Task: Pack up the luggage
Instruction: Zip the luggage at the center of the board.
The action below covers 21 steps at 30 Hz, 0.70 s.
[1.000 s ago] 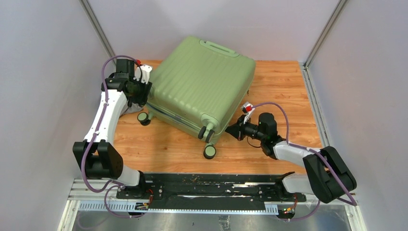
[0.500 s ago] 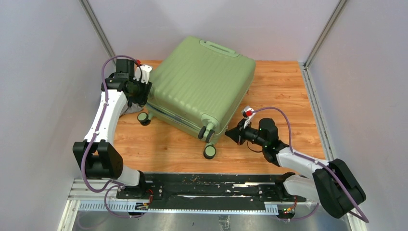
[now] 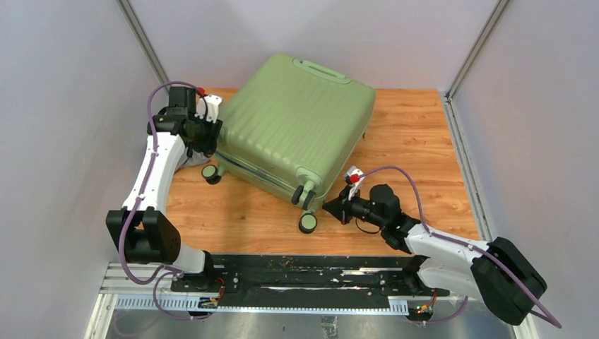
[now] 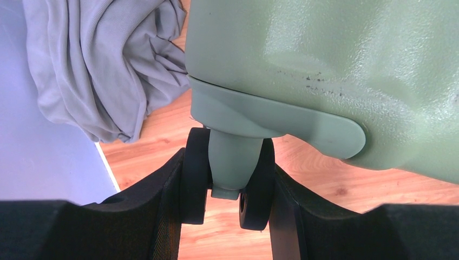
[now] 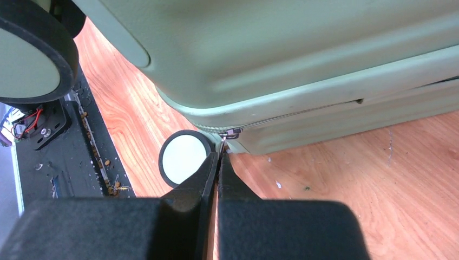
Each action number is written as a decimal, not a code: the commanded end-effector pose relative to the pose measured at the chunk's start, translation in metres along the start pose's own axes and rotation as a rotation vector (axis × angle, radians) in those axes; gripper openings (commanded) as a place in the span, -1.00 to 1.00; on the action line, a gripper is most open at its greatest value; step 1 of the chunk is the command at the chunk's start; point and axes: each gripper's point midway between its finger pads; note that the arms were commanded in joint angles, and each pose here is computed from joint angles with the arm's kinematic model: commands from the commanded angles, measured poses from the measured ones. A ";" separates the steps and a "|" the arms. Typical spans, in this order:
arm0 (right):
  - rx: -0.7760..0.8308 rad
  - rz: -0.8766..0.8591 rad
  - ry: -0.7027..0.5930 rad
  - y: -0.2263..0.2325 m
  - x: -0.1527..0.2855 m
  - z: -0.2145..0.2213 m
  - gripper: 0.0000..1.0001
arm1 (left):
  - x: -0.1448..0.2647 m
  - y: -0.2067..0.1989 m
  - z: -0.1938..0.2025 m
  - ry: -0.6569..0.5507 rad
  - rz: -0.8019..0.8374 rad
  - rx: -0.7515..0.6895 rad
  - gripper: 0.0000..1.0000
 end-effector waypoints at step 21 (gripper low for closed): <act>-0.241 0.293 -0.092 -0.015 0.022 0.035 0.20 | 0.026 -0.007 -0.043 -0.235 0.001 0.097 -0.77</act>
Point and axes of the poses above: each gripper's point midway between its finger pads, its own x axis back along the fingers, its own y axis along the line the jaws close on, z = x × y, and after that the axes turned 9 degrees about -x, right-handed
